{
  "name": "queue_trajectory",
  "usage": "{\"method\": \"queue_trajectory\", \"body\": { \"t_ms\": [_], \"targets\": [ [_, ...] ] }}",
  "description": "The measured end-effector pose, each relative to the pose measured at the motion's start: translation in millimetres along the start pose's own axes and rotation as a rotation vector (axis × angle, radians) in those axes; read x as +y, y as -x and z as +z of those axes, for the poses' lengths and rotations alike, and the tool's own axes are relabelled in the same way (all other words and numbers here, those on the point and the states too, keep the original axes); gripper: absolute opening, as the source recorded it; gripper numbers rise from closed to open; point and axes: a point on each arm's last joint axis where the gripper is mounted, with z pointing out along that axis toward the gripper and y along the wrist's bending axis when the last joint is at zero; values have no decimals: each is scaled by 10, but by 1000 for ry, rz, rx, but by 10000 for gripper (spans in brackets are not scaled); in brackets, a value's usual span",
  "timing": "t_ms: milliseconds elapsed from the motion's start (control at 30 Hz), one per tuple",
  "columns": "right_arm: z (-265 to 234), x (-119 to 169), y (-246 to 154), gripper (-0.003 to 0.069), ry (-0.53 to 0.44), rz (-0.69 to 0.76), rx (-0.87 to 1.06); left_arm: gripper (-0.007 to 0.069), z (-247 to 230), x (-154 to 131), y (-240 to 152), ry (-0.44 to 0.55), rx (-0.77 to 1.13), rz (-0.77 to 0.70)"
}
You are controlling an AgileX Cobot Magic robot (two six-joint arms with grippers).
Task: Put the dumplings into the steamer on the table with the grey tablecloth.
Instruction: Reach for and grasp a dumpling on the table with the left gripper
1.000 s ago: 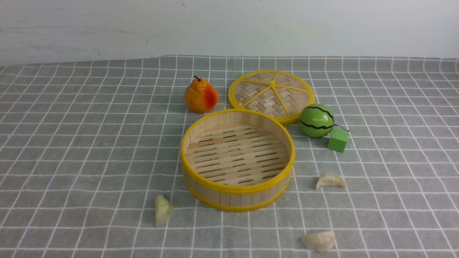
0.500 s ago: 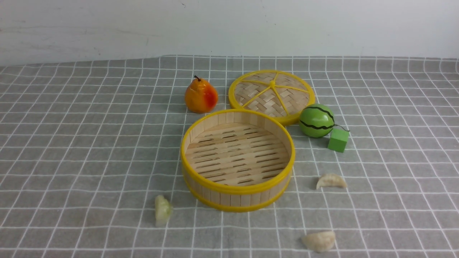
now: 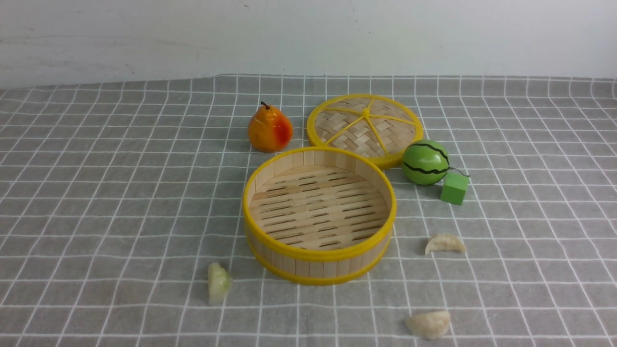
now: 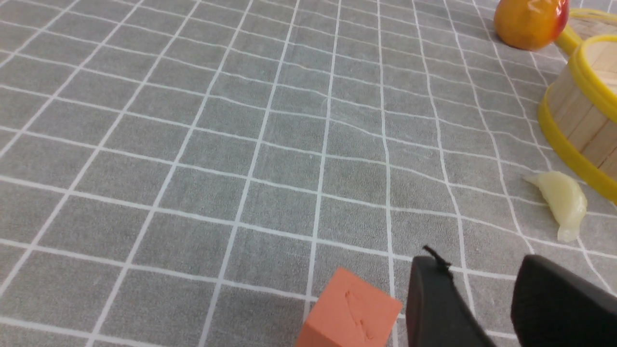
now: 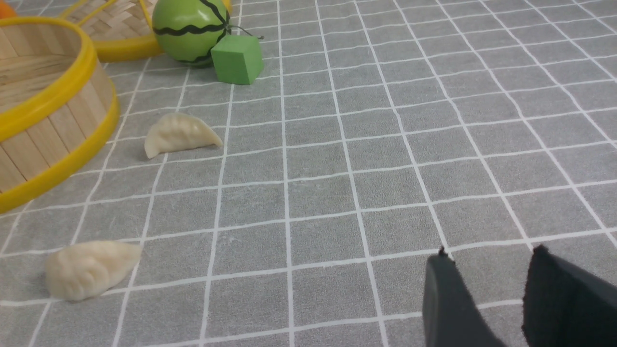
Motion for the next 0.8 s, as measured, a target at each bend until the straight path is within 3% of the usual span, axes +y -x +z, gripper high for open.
{"method": "queue_trajectory", "body": {
  "t_ms": [233, 300, 333, 467, 567, 800],
  "targets": [
    [0, 5, -1, 239, 9, 15, 1, 237, -1, -18, 34, -20, -37, -32],
    [-2, 52, 0, 239, 57, 201, 6, 237, -4, -58, 58, -70, -57, -205],
    [-2, 58, -1, 239, 63, 225, 8, 237, -4, -61, 58, -75, -55, -227],
    [-16, 209, 0, 239, 226, 935, 92, 237, -19, -157, 109, -221, -32, -946],
    [-29, 253, 23, 239, 279, 1149, 124, 237, -33, -185, 158, -292, -19, -1288],
    [-28, 251, 29, 239, 282, 1097, 109, 237, -38, -189, 182, -322, -20, -1415]
  ]
}}
